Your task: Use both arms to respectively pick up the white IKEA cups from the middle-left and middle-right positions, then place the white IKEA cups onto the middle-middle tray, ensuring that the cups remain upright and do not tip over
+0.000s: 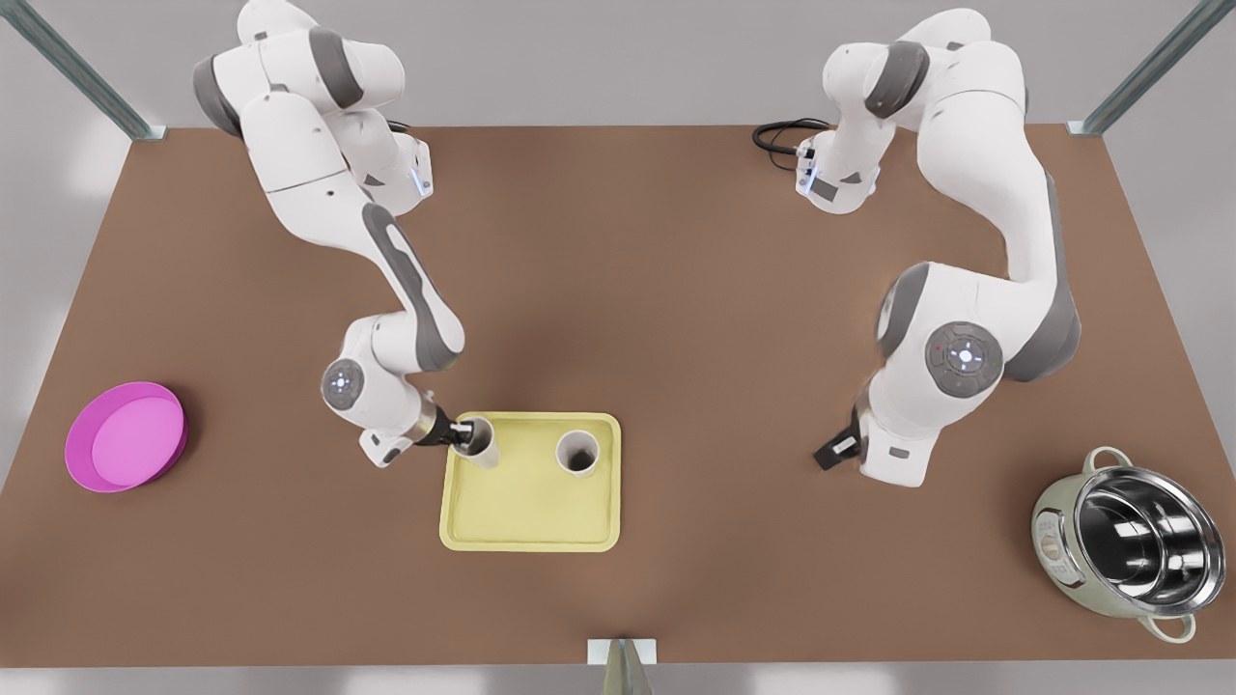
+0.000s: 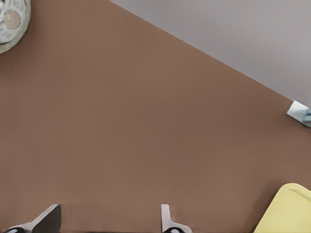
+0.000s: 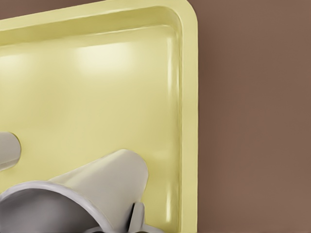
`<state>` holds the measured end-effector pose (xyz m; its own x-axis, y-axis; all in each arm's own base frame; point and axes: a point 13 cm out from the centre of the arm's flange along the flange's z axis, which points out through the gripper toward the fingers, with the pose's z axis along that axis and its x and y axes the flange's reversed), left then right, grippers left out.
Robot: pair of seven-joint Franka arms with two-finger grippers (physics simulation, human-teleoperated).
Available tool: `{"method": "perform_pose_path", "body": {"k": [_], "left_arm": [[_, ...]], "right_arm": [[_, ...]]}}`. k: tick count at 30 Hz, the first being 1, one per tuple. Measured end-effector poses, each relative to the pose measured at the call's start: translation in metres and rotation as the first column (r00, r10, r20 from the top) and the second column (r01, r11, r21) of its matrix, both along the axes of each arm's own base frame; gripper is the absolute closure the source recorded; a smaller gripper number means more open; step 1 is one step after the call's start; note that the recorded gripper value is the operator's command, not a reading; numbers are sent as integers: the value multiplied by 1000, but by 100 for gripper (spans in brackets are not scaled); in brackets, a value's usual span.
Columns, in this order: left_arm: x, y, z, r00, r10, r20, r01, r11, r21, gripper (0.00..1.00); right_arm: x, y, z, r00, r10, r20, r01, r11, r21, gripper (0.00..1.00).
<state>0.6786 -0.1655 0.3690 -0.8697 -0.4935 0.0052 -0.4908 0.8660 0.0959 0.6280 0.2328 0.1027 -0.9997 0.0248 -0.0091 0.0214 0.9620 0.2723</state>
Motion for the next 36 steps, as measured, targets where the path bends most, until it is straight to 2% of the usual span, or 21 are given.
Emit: {"method": "perform_pose_path", "body": {"k": [1,2,4,7,13,18,21,24,25,27,29,31,33,36], "left_arm": [[-61,33,0,997,-12,-71,17,998,66,0],[-97,47,-1,994,-33,-108,43,995,89,0],[-122,55,-2,987,-66,-149,76,995,62,0],[-135,47,-19,970,-124,-209,124,992,-9,0],[-141,37,-20,950,-210,-233,184,975,-127,0],[-139,30,-8,934,-282,-217,251,954,-162,0],[-141,29,-10,922,-315,-225,280,944,-175,0],[-134,42,-2,924,-319,-211,284,942,-181,0],[-132,46,-1,924,-321,-208,285,941,-183,0],[-130,48,3,922,-333,-200,298,937,-184,0],[-129,48,5,917,-347,-196,313,932,-184,0],[-128,48,10,914,-359,-190,326,927,-184,0],[-124,47,20,912,-370,-179,338,923,-184,0],[-125,43,14,899,-391,-199,355,915,-193,0]], "right_arm": [[1,0,-2,1000,-15,-4,15,1000,-1,51],[1,0,-3,1000,-28,-6,28,1000,-1,0],[2,0,-4,999,-53,-10,53,999,-1,0],[3,1,-4,996,-85,-16,85,996,-2,0],[3,1,1,990,-136,-24,136,991,0,0],[-2,-5,79,990,-142,17,142,990,14,0],[8,-70,121,993,-113,37,115,990,-83,0],[11,-180,126,991,-135,5,134,973,-189,0],[9,-208,145,990,-141,15,141,967,-214,0],[-4,-236,227,989,-127,80,143,960,-242,0],[-33,-243,308,986,-104,128,135,957,-259,0],[-37,-247,362,985,-83,154,123,954,-274,0],[-26,-250,387,986,-60,155,104,951,-293,0],[-31,-251,390,994,-31,105,62,949,-310,0]]}}
